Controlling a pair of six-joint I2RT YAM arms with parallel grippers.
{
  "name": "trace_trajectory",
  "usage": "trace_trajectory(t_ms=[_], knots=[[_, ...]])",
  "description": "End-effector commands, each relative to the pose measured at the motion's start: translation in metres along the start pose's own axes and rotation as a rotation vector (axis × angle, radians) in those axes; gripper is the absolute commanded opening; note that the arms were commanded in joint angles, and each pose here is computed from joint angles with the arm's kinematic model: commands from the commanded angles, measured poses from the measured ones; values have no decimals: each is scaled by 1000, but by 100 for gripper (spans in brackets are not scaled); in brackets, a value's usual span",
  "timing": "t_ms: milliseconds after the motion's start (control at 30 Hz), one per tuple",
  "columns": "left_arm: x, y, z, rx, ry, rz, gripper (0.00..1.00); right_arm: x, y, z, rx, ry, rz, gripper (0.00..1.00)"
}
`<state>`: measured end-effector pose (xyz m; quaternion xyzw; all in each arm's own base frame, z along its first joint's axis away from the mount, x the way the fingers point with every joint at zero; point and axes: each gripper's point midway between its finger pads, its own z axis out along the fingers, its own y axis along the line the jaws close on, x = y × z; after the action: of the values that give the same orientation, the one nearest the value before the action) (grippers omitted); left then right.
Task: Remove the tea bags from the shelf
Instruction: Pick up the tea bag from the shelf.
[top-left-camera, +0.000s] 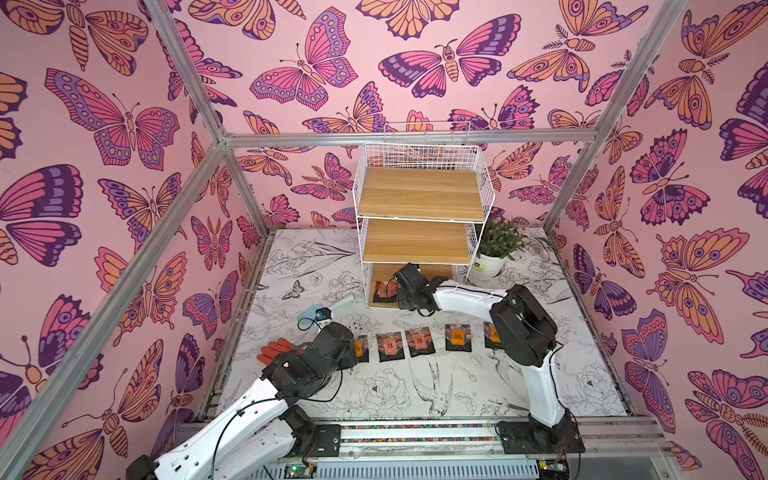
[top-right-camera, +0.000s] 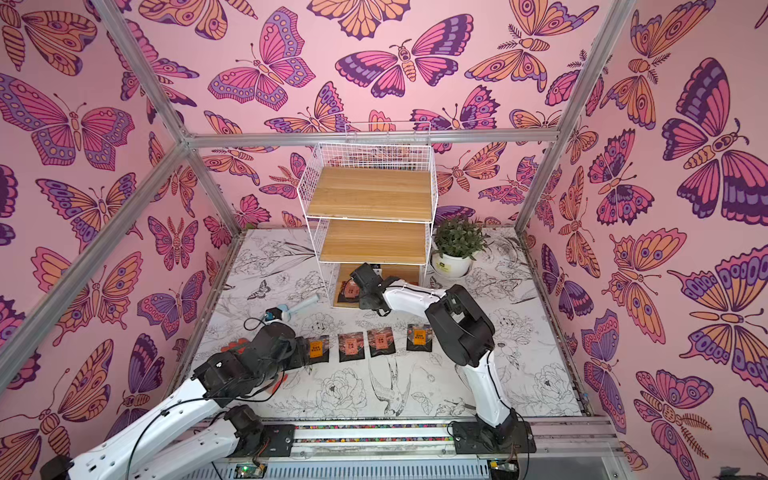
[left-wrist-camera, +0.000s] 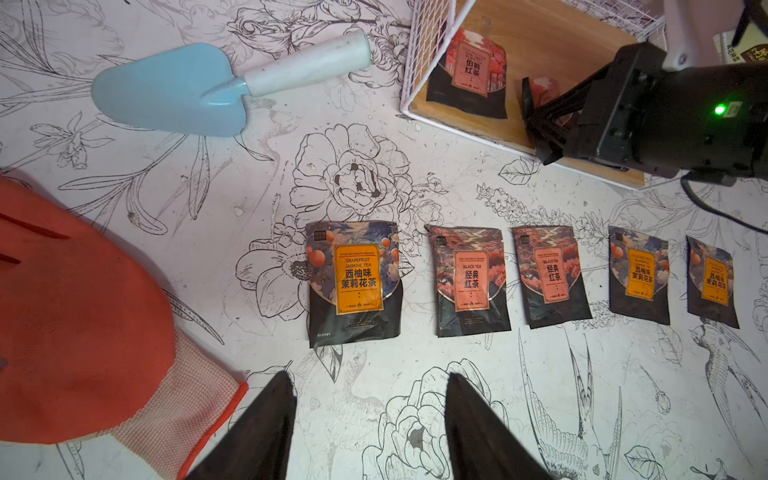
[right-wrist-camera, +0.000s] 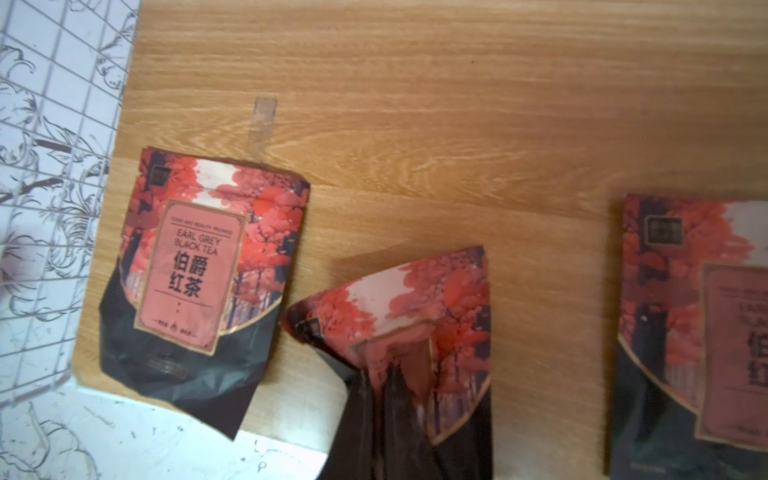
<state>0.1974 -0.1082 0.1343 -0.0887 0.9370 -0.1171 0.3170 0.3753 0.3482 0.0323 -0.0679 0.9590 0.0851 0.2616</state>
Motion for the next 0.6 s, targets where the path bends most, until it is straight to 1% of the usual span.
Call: trace_trajectory(t_ms=[0, 167, 267, 467, 567], knots=[[0, 8, 0, -31, -1, 13, 61, 61, -23, 12, 62, 225, -63, 0], [-1, 7, -2, -23, -8, 15, 61, 51, -15, -8, 66, 170, -116, 0], [-1, 6, -3, -16, -10, 14, 61, 47, -10, -18, 56, 152, -118, 0], [0, 8, -2, -19, -12, 12, 61, 50, -8, -41, 35, 140, -107, 0], [-2, 4, -2, -10, -12, 22, 61, 54, -8, -64, 34, 122, -118, 0]])
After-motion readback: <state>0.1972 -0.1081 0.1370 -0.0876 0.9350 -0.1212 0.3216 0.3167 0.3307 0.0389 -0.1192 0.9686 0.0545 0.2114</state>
